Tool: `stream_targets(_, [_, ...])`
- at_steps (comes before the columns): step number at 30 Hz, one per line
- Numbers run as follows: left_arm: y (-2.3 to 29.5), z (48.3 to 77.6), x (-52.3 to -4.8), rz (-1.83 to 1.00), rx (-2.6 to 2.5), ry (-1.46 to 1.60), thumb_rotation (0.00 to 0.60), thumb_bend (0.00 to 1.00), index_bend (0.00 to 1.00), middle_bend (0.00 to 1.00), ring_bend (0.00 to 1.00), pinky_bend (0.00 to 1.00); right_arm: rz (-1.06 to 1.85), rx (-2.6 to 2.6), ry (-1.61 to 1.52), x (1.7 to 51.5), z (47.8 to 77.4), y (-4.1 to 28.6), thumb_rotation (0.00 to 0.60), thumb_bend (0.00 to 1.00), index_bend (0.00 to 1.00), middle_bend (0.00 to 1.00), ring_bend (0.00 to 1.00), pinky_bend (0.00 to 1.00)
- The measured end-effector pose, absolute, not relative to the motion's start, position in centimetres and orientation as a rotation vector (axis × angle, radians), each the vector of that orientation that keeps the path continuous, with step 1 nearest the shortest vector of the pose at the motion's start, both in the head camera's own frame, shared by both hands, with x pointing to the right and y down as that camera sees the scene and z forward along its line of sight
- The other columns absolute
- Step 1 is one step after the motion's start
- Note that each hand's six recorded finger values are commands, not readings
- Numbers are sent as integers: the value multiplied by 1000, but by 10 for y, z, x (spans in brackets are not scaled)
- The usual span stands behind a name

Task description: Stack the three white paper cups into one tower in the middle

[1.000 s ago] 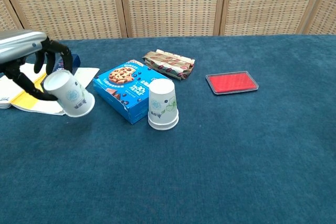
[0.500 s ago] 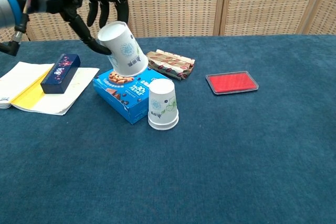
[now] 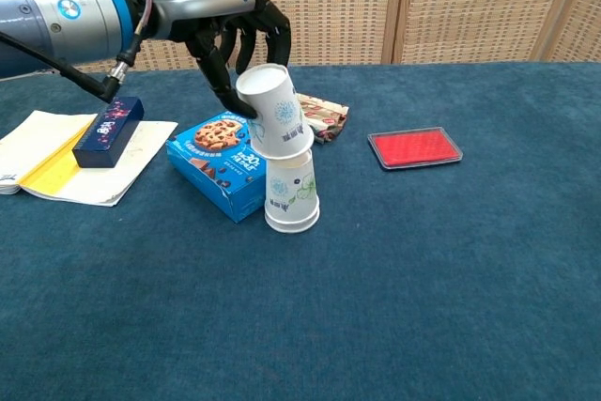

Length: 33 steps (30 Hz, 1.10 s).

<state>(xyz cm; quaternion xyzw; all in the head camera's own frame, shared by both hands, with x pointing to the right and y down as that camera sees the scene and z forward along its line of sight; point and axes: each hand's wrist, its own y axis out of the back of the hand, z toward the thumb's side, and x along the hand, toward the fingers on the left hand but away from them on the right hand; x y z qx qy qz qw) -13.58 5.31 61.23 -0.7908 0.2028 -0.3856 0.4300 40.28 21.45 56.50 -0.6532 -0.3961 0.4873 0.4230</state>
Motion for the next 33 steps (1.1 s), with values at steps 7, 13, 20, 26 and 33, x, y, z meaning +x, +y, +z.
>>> stream_targets(7, [56,620,-127,-989,-1966,464,600,151,567,446,525,560,1220,-1630,-1003,405,563,214,600,0,16,0,0,0])
stream_targets(13, [60,627,-128,-1030,-1941,426,600,79,353,259,308,403,1217,-1633,-1007,406,562,214,600,0,16,0,0,0])
stream_targets(20, [70,630,-132,-1058,-2020,414,600,0,0,0,0,2,1210,-1636,-1002,404,560,215,600,0,16,0,0,0])
stream_targets(26, [66,614,-158,-1025,-2035,548,600,0,0,0,0,0,1202,-1638,-996,402,559,217,600,0,16,0,0,0])
stream_targets(33, [69,600,-227,-1090,-1901,744,600,0,0,0,0,0,1201,-1618,-997,402,556,219,600,0,5,0,0,0])
